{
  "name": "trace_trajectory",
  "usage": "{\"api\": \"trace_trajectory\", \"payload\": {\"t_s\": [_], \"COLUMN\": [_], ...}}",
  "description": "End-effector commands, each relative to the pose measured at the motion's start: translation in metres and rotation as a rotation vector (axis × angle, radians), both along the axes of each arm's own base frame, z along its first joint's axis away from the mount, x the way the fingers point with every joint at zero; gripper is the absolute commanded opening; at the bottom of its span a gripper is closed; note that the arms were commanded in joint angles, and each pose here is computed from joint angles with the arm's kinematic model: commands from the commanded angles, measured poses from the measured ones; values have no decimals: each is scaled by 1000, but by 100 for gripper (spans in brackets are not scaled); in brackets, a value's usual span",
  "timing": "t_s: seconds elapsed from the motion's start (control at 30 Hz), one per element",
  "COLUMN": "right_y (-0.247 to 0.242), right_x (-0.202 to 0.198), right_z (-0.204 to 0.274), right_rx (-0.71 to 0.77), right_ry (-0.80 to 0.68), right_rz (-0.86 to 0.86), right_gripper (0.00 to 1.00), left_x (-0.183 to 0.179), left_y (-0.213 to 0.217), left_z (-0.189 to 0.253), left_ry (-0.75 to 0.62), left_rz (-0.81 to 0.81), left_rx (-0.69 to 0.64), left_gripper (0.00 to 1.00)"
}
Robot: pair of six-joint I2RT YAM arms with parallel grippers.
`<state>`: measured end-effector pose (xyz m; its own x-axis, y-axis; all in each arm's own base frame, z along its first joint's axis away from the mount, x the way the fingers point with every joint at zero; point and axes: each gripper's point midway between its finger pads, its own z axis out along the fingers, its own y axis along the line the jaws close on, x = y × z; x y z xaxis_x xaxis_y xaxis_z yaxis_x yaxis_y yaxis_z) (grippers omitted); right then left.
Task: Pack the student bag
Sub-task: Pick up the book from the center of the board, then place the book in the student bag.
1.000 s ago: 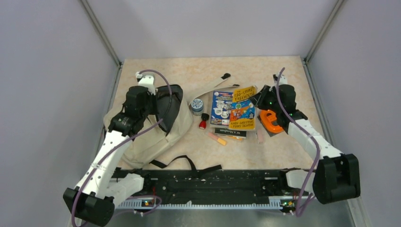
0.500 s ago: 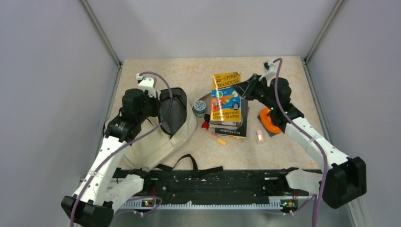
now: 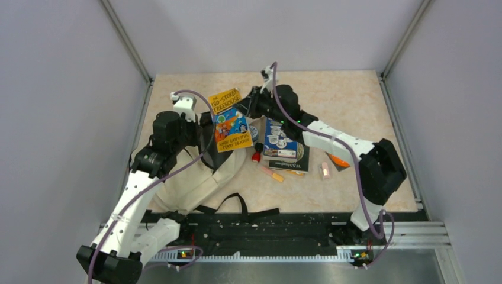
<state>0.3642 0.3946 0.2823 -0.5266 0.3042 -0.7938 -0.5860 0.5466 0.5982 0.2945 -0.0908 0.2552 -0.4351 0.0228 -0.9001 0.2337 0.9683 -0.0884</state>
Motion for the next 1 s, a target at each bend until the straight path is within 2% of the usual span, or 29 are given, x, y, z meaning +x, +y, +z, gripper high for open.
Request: {"api": "trace_trajectory", "payload": {"t_s": [0.0,0.17,0.4,0.77,0.97], "right_y": [31,62,89,125,144], "right_x": [21,21,-13,-30,-41], "right_z": [39,-17,-51,-75,-66], "right_rx": [32,-100,-134,-74,6], "right_ry": [-141,-89,-25,96,148], "right_rz": [-59,-45,50,196,287], "right_gripper": [0,0,0,0,0], "left_x": [5,5,5,5,5], "left_y": [-7,0,4,-2,-3], "left_z": [31,36,39,38,39], "left_ry": [-122,-155,-176,-168,-172], "left_rz": [-24,17,36,6,-4], "left_rx": [-54,-54,-55,-65,-64], "left_gripper": [0,0,0,0,0]}}
